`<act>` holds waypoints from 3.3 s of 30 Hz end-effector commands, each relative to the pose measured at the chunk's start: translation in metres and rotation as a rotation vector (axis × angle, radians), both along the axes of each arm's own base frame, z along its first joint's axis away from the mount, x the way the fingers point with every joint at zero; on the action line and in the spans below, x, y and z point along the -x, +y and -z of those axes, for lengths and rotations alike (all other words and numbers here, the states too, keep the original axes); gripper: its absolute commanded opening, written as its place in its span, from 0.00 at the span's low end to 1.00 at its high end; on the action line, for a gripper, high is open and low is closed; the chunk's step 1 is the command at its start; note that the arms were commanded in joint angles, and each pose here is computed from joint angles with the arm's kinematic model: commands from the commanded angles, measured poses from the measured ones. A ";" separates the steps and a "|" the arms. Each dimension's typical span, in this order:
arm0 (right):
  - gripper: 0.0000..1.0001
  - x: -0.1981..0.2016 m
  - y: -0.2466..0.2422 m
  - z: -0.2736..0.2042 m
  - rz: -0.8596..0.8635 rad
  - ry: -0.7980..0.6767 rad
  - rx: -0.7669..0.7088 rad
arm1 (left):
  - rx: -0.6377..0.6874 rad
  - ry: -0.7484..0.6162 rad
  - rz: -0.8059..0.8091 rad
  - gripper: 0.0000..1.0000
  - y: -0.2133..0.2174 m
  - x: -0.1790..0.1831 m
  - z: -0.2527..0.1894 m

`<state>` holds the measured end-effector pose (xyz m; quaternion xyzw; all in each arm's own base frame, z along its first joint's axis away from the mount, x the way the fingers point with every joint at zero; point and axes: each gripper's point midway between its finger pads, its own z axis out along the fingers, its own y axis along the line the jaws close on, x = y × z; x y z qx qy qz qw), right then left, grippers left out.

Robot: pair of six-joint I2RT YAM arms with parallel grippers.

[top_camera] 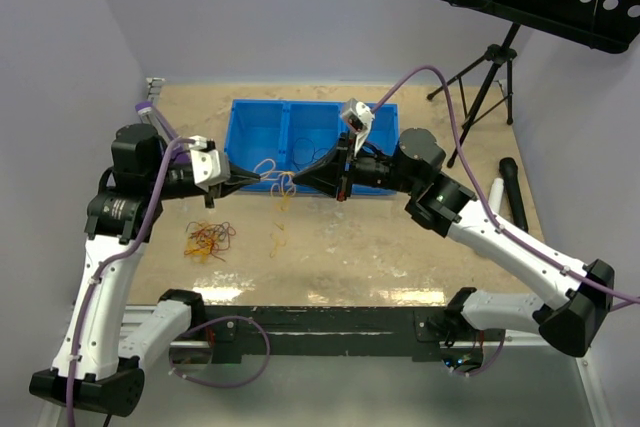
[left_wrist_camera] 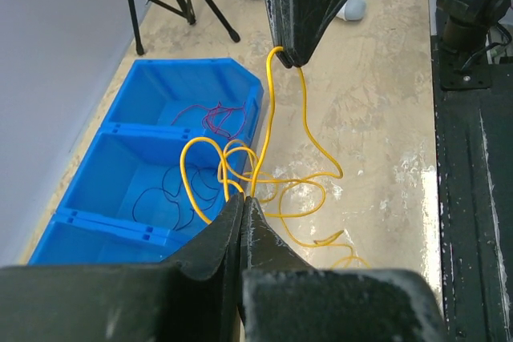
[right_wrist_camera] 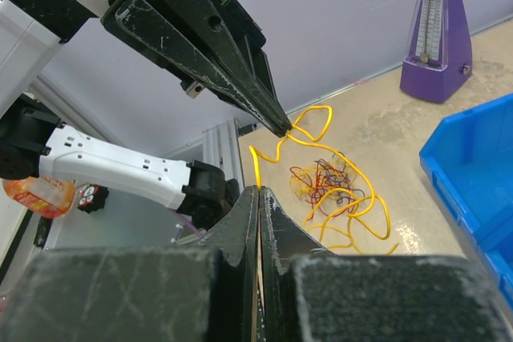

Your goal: Untangle the cables

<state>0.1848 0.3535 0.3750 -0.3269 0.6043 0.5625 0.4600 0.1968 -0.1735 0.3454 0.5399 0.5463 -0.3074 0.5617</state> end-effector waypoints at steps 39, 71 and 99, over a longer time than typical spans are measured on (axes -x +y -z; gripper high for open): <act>0.00 0.004 -0.001 0.017 0.002 -0.003 0.034 | 0.011 -0.016 0.166 0.78 -0.012 0.030 0.019; 0.00 0.008 0.027 -0.006 -0.009 -0.029 0.014 | -0.063 -0.052 -0.037 0.05 -0.006 -0.022 0.036; 0.52 -0.004 0.001 0.068 0.158 0.014 0.147 | 0.011 -0.190 -0.217 0.00 0.010 -0.028 -0.034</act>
